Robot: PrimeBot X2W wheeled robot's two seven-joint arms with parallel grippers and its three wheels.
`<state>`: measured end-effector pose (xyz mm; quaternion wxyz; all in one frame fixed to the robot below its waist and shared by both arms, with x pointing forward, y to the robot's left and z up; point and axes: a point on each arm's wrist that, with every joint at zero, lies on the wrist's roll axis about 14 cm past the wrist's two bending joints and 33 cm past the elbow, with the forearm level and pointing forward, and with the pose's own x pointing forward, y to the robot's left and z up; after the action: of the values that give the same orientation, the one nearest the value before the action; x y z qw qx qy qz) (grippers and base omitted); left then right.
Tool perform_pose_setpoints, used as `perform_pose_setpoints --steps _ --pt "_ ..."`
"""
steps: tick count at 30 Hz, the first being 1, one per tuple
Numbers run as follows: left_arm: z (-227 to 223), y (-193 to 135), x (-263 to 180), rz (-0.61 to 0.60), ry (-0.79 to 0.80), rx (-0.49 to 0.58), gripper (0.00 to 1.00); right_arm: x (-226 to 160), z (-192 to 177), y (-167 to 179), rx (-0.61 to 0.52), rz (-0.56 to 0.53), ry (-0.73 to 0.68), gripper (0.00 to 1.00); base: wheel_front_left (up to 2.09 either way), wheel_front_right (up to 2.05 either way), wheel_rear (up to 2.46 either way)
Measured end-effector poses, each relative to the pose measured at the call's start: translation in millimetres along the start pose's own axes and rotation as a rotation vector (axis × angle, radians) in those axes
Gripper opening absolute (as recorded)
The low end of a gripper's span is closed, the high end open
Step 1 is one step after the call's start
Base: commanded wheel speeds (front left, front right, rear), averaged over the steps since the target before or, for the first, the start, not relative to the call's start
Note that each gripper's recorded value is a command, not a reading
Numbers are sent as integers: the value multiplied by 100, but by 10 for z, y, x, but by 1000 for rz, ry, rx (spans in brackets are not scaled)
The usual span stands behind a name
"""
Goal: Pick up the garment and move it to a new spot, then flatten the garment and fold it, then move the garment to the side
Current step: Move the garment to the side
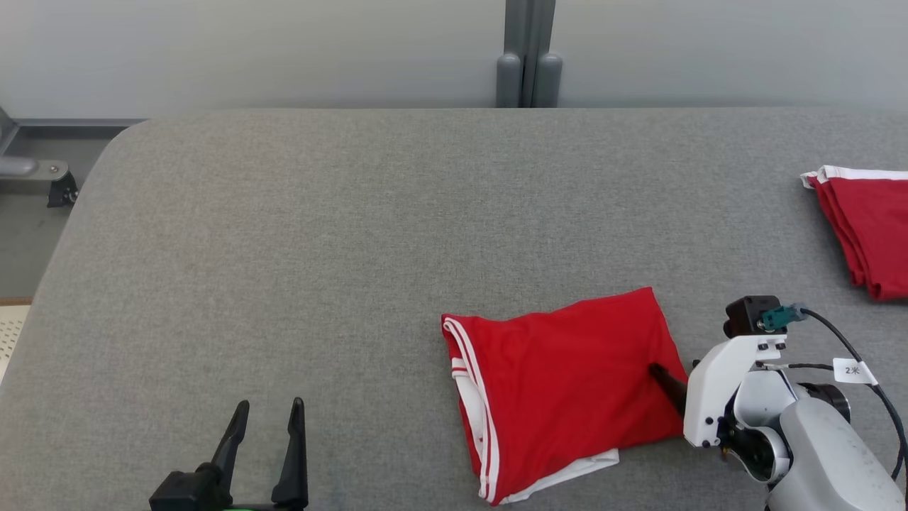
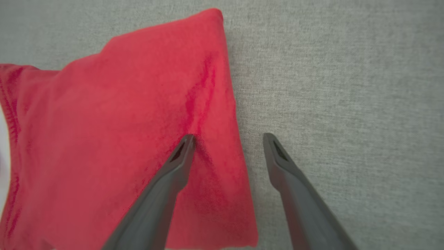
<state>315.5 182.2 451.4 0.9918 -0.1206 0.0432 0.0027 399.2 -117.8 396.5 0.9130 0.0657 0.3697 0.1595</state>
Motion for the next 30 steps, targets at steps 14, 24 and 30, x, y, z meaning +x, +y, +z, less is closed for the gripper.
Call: perform_pose_setpoints --steps 14,24,30 --pt "17 -34 201 -16 1 0 100 174 568 -1 37 27 -171 0 0 0 0" --pt "-140 -476 577 -180 50 16 100 -359 1665 -938 8 -200 -475 0 0 0 0" --pt "-349 -717 794 -283 107 30 100 -619 1972 -1631 34 -386 -571 0 0 0 0"
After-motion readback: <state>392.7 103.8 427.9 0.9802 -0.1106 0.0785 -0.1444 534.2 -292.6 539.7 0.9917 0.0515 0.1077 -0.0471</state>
